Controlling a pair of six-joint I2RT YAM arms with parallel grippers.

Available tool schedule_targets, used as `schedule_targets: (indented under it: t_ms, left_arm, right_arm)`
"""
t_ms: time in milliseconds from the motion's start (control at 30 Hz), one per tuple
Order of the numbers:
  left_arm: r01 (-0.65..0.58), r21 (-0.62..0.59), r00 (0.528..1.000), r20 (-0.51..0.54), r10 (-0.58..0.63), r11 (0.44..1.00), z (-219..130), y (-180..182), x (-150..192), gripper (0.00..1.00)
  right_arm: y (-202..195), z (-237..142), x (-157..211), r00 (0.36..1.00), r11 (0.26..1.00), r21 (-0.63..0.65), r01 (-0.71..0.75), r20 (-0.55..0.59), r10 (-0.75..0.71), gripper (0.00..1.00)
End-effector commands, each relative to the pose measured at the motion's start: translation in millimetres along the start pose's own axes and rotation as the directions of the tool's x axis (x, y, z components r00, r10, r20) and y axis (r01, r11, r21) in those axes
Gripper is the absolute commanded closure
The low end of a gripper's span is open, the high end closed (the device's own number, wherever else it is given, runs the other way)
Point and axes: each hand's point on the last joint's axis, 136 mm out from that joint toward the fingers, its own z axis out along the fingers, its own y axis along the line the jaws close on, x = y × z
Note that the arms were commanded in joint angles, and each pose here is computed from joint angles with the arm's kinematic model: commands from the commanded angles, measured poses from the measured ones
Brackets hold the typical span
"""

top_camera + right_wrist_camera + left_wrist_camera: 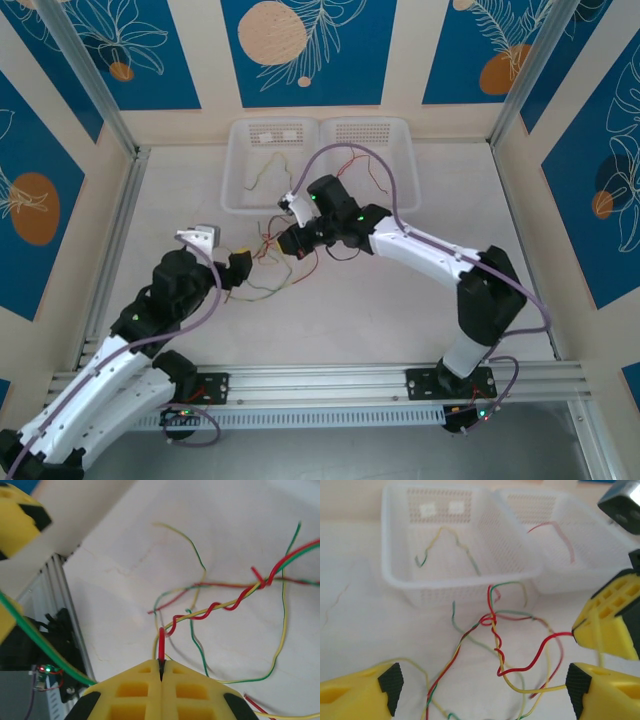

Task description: Untangle the cables

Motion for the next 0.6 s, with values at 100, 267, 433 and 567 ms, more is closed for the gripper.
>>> schedule_targets:
  t_ms: [100,267,433,567]
  left_arm:
    - [-0.085,0.169,0.973,0.226,0.046,0.982,-34.5,-33.2,-63.7,0.10]
    - [-0.183,0.292,0.957,0.272,0.102,0.939,-42.0,-61.8,-79.9,0.16]
    - [-0.297,0.487,0.949,0.247,0.197,0.821,-49.2,-105.1,-84.2,0.21]
    - [-0.349,0.582,0.936,0.242,0.254,0.735,-50.6,-125.3,-79.6,0.22]
  right_arm:
    - [34.6,-63.6,-35.1,0.990,0.995,-0.047,0.091,0.116,-0.085,1.00]
    - [49.5,-95.6,-41.5,0.978,0.983,-0.093,0.157,0.155,-0.141,1.00]
    - [64.9,-112.2,-42.0,0.960,0.965,-0.118,0.234,0.187,-0.210,1.00]
    - [75.6,-119.6,-42.7,0.948,0.951,-0.146,0.273,0.208,-0.240,1.00]
